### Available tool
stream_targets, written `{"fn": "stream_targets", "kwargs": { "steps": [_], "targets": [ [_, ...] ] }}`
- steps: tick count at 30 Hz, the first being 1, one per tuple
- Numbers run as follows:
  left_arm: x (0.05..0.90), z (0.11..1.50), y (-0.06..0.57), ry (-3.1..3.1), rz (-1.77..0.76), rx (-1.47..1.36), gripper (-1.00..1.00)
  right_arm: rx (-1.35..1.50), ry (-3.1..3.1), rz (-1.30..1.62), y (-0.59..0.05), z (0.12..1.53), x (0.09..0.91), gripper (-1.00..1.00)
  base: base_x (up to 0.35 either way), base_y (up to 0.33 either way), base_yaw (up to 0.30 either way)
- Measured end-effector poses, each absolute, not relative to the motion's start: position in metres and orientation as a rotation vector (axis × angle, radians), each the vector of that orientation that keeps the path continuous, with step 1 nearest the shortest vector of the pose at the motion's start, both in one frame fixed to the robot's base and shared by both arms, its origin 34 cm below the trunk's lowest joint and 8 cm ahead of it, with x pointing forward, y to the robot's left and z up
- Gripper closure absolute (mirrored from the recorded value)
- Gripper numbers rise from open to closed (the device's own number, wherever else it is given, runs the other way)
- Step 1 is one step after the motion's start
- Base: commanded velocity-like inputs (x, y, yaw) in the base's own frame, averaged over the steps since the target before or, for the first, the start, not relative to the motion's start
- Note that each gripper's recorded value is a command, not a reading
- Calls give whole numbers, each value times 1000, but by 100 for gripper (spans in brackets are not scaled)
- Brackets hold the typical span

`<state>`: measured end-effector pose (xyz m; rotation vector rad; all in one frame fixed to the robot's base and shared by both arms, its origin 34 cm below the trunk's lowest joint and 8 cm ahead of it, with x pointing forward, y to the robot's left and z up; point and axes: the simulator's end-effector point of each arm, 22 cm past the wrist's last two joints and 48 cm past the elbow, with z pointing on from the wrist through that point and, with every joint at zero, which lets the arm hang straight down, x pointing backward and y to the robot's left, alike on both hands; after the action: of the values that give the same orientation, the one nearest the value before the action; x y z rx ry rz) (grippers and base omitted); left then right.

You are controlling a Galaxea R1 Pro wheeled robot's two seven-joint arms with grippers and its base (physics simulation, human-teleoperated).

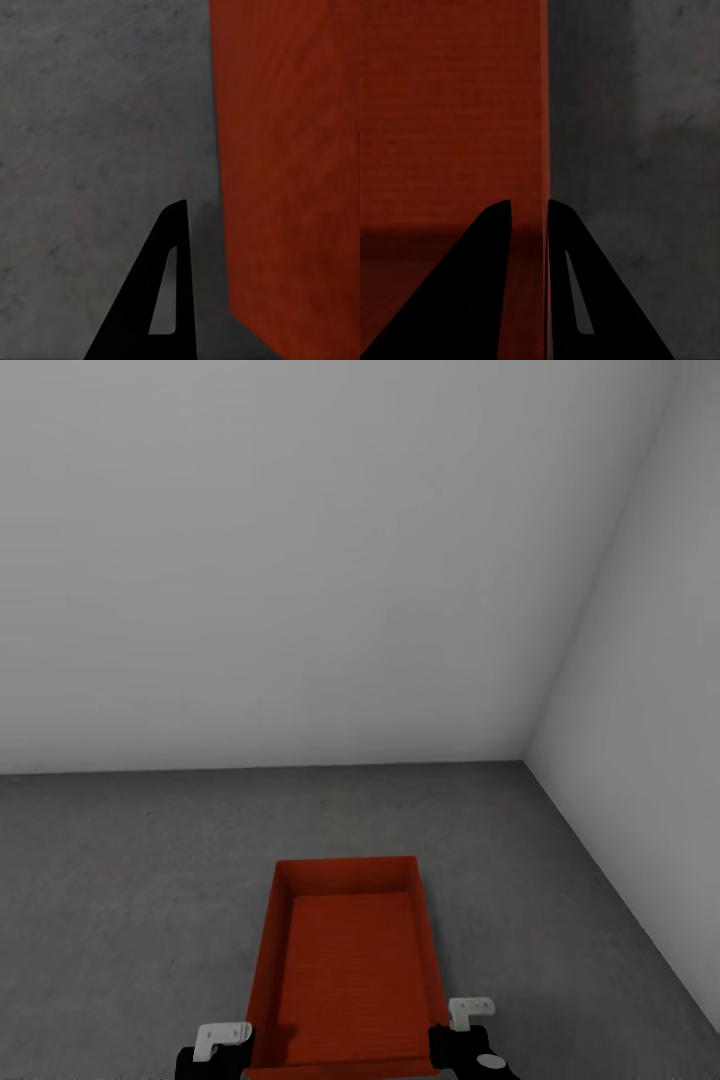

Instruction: Move the two storage containers from the living room to the garage. In the garage, place one container on the floor and stack the other container on top of it (either order is fine).

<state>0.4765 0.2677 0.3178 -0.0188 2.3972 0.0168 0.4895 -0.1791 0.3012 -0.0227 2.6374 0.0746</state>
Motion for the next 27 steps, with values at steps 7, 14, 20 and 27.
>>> {"fn": "stream_targets", "kwargs": {
  "steps": [7, 14, 20, 27],
  "targets": [
    [473, 314, 268, 2409, 17, -19, 100, -22, 2649, 75, -179, 297, 486, 100, 0, 0, 0],
    [469, 310, 268, 2420, 18, -19, 100, -22, 2660, 75, -179, 293, 482, 100, 0, 0, 0],
    [466, 306, 268, 2430, 17, -18, 100, -22, 2670, 76, -179, 289, 478, 100, 0, 0, 0],
    [462, 302, 268, 2441, 18, -19, 100, -21, 2681, 76, -179, 285, 474, 100, 0, 0, 0]
  ]
}}
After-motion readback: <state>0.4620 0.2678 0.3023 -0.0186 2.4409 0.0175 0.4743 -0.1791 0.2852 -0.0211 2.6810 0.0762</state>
